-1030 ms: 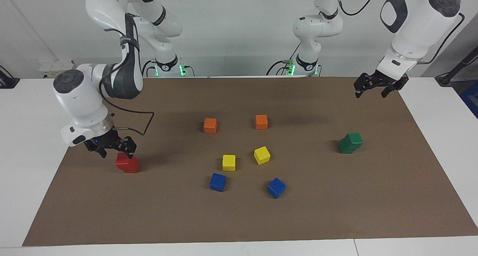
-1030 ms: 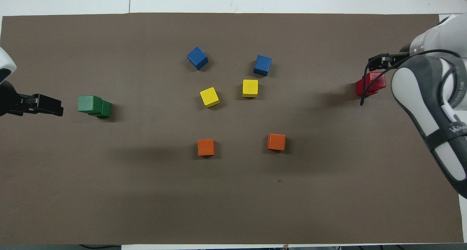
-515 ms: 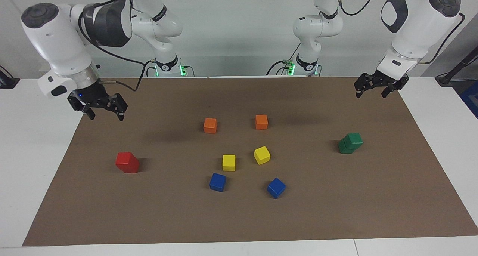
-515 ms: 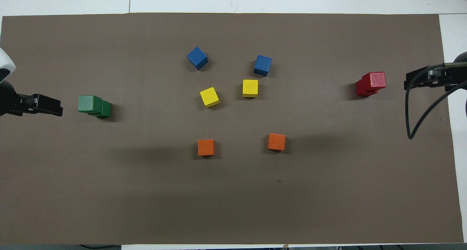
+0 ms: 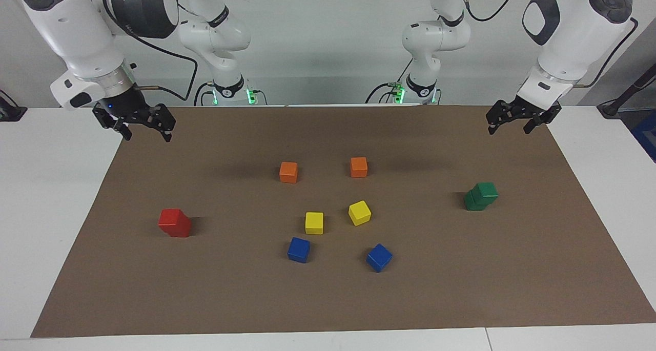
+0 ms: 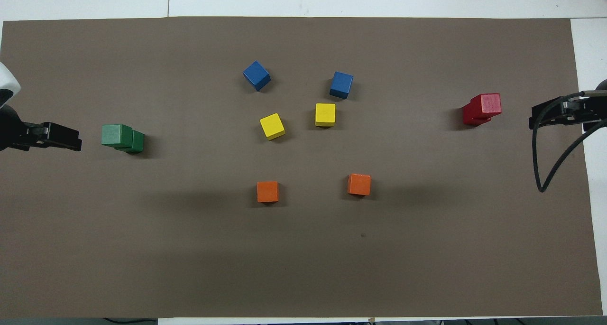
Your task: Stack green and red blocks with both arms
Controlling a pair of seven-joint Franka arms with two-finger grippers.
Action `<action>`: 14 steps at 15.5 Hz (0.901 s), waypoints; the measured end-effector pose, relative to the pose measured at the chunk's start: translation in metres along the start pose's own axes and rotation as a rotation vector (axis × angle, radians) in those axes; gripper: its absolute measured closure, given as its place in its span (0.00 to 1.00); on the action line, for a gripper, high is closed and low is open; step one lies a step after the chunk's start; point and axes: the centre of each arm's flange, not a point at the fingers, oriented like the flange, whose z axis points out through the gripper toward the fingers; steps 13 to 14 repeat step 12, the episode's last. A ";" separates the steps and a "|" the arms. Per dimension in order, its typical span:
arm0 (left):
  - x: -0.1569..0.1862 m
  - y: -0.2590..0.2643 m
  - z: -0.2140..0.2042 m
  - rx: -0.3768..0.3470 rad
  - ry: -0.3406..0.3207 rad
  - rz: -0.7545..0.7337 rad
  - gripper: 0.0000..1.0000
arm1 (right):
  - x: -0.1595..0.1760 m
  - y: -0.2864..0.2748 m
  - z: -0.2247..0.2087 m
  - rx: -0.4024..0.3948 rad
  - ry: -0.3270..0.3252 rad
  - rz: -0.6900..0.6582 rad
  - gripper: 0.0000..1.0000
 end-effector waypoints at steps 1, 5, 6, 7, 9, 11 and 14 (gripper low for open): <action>0.000 0.000 0.000 0.000 0.000 0.000 0.00 | 0.000 0.001 -0.004 0.000 0.008 0.002 0.00; 0.000 0.000 0.000 0.000 0.000 0.000 0.00 | 0.000 0.001 -0.014 0.000 0.022 0.002 0.00; 0.000 0.000 0.000 0.000 0.000 0.000 0.00 | -0.001 0.001 -0.015 0.000 0.022 0.001 0.00; 0.000 0.000 0.000 0.000 0.000 0.000 0.00 | -0.001 0.000 -0.016 0.000 0.021 0.001 0.00; 0.000 0.000 0.000 0.000 0.000 0.000 0.00 | -0.001 0.000 -0.016 0.000 0.020 0.000 0.00; 0.000 0.000 0.000 0.000 0.000 0.000 0.00 | -0.001 -0.001 -0.015 0.000 0.019 -0.001 0.00; 0.000 0.000 0.000 0.000 0.000 0.000 0.00 | -0.001 -0.001 -0.015 0.000 0.019 -0.001 0.00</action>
